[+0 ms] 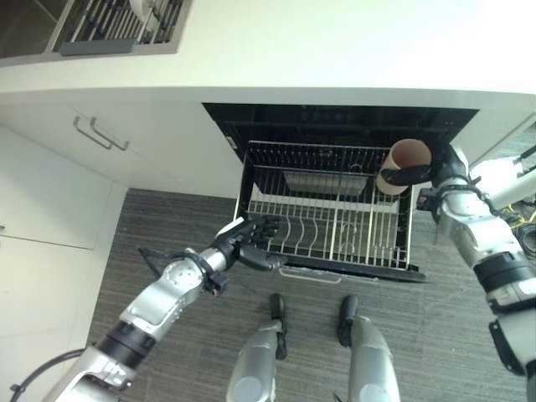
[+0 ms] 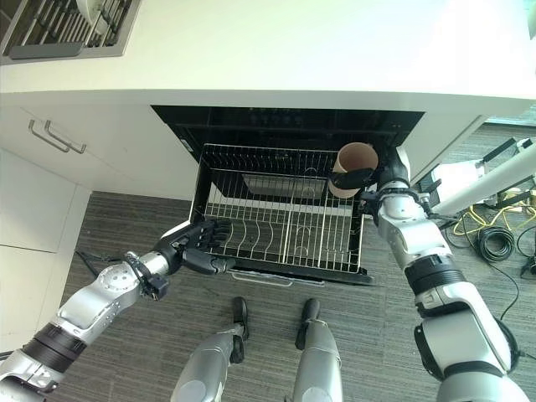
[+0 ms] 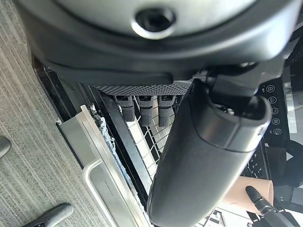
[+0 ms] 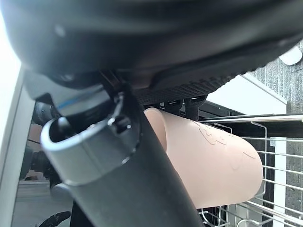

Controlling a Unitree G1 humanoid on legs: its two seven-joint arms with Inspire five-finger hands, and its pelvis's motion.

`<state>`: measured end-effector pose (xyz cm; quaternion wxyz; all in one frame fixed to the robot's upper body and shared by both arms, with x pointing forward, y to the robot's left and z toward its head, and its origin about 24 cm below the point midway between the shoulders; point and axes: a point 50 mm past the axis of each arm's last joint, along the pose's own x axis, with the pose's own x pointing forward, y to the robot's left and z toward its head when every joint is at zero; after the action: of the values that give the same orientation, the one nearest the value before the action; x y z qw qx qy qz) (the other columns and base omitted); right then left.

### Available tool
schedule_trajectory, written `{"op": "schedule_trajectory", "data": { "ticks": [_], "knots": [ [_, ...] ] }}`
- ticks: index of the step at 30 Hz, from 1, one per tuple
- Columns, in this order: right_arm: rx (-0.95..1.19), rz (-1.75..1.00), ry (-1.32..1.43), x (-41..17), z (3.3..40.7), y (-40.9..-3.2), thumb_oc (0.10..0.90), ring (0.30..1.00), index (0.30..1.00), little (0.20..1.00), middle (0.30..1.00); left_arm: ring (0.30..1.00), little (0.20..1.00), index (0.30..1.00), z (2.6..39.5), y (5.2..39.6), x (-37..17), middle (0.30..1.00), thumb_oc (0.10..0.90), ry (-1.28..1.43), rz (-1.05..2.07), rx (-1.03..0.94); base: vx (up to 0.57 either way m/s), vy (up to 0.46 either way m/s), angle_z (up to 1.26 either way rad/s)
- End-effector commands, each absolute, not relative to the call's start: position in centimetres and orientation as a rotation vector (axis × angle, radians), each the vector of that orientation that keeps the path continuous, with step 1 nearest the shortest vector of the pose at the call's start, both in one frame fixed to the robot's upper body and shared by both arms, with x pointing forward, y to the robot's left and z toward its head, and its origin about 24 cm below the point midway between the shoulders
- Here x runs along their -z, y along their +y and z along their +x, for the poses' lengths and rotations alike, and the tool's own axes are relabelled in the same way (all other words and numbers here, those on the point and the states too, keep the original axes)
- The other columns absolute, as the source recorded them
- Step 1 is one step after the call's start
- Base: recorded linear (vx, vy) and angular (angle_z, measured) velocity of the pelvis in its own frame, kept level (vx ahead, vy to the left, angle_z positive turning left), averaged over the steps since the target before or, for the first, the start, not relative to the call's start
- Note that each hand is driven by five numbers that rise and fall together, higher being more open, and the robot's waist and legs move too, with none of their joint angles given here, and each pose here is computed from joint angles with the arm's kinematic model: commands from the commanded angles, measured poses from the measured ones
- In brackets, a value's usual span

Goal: Place the dishes in the dishwasher.

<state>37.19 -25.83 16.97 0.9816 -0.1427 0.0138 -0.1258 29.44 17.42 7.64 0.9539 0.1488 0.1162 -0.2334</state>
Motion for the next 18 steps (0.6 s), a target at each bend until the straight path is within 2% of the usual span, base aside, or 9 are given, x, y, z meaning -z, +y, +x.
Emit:
{"op": "schedule_trajectory", "data": {
  "ticks": [1, 7, 11, 18],
  "knots": [
    [0.245, -0.266, -0.188, -22.3, 36.9, -25.6, 0.8, 0.9, 0.9, 0.9, 0.9, 0.9, 0.9, 0.9, 28.5, 17.1, -8.4, 0.9, 0.8, 0.169, 0.301, 0.489, 0.0, 0.0, 0.0],
    [0.238, -0.277, -0.212, -21.3, 35.6, -25.2, 0.8, 0.9, 0.9, 0.9, 0.9, 0.9, 0.9, 0.9, 28.1, 17.4, -7.8, 0.9, 0.8, 0.174, 0.296, 0.463, 0.01, -0.003, -0.02],
    [0.223, -0.271, -0.096, -19.2, 35.7, -25.6, 0.8, 0.9, 0.9, 0.9, 0.9, 0.9, 0.9, 0.9, 28.2, 17.6, -7.9, 0.9, 0.8, 0.179, 0.297, 0.461, 0.0, -0.013, -0.01],
    [0.245, -0.503, 0.024, -17.9, 35.8, -27.7, 0.8, 0.9, 0.9, 0.9, 0.9, 0.9, 0.9, 0.9, 28.2, 17.8, -8.0, 0.9, 0.8, 0.188, 0.303, 0.476, 0.0, -0.02, -0.01]
  ]
}}
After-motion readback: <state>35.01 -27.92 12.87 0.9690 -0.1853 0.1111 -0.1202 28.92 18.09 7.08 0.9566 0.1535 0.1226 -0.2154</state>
